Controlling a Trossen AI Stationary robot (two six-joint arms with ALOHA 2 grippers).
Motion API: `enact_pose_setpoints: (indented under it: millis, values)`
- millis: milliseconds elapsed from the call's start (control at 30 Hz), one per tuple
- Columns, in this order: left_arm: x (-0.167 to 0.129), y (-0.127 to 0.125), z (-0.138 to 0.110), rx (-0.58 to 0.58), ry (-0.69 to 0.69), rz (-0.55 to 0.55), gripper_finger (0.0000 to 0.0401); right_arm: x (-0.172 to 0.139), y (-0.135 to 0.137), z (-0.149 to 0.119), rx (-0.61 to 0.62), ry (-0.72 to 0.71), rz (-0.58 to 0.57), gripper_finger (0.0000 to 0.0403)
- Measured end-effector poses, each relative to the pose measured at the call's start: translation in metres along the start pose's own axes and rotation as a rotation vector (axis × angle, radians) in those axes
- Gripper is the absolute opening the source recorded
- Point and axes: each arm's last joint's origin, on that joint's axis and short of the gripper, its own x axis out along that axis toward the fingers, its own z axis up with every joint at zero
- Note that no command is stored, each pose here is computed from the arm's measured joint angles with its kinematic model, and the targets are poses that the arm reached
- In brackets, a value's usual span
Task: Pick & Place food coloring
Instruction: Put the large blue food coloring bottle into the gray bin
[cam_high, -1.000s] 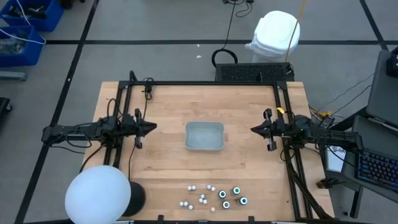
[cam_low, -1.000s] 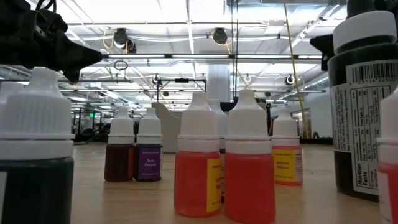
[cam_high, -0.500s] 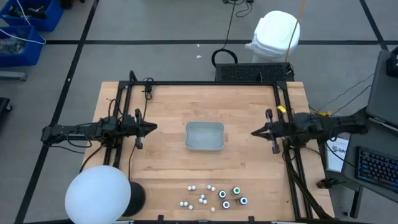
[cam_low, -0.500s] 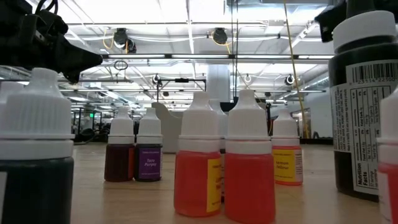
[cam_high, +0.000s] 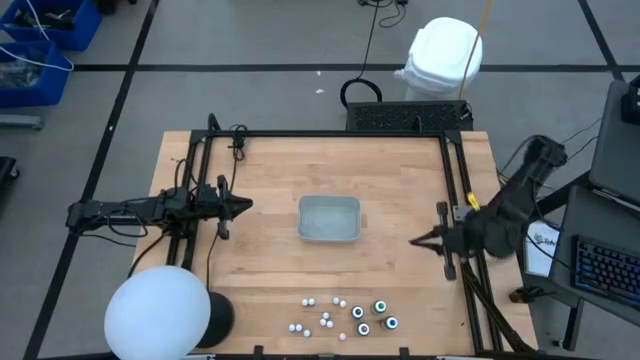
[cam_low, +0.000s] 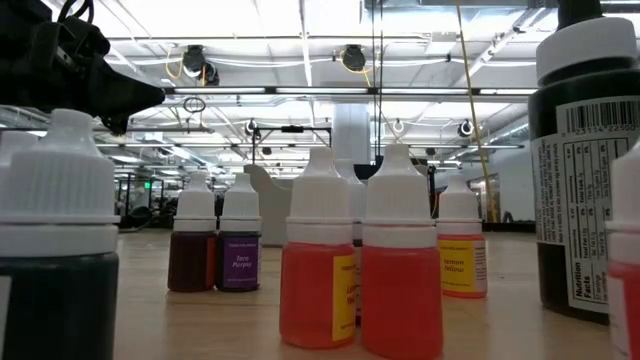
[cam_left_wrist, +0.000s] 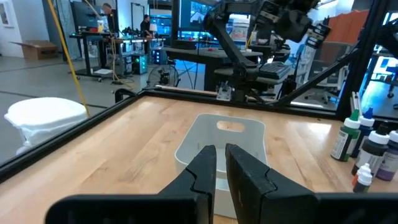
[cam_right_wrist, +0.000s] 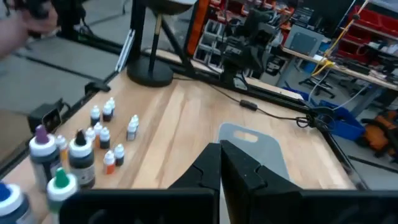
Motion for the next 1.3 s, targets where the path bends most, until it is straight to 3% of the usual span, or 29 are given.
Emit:
enact_pose_setpoints:
  millis: [133, 567, 767, 1000, 1300]
  values:
    - [0.000, 0.000, 0.000, -0.002, 0.000, 0.000, 0.0042, -0.001, 0.033, -0.002, -0.021, 0.016, 0.007, 0.0000]
    - [0.000, 0.000, 0.000, -0.002, -0.001, 0.000, 0.0042, 0.017, 0.125, -0.012, 0.074, -0.070, 0.117, 0.0007]
    - [0.000, 0.000, 0.000, 0.004, -0.002, 0.001, 0.0042, 0.029, 0.142, -0.027, 0.155, -0.034, 0.108, 0.0075]
    - [0.000, 0.000, 0.000, 0.036, -0.002, 0.001, 0.0042, 0.034, 0.149, -0.036, 0.025, -0.012, 0.104, 0.0175]
    - [0.000, 0.000, 0.000, 0.062, -0.002, 0.001, 0.0042, 0.036, 0.150, -0.037, 0.136, 0.029, 0.224, 0.0231]
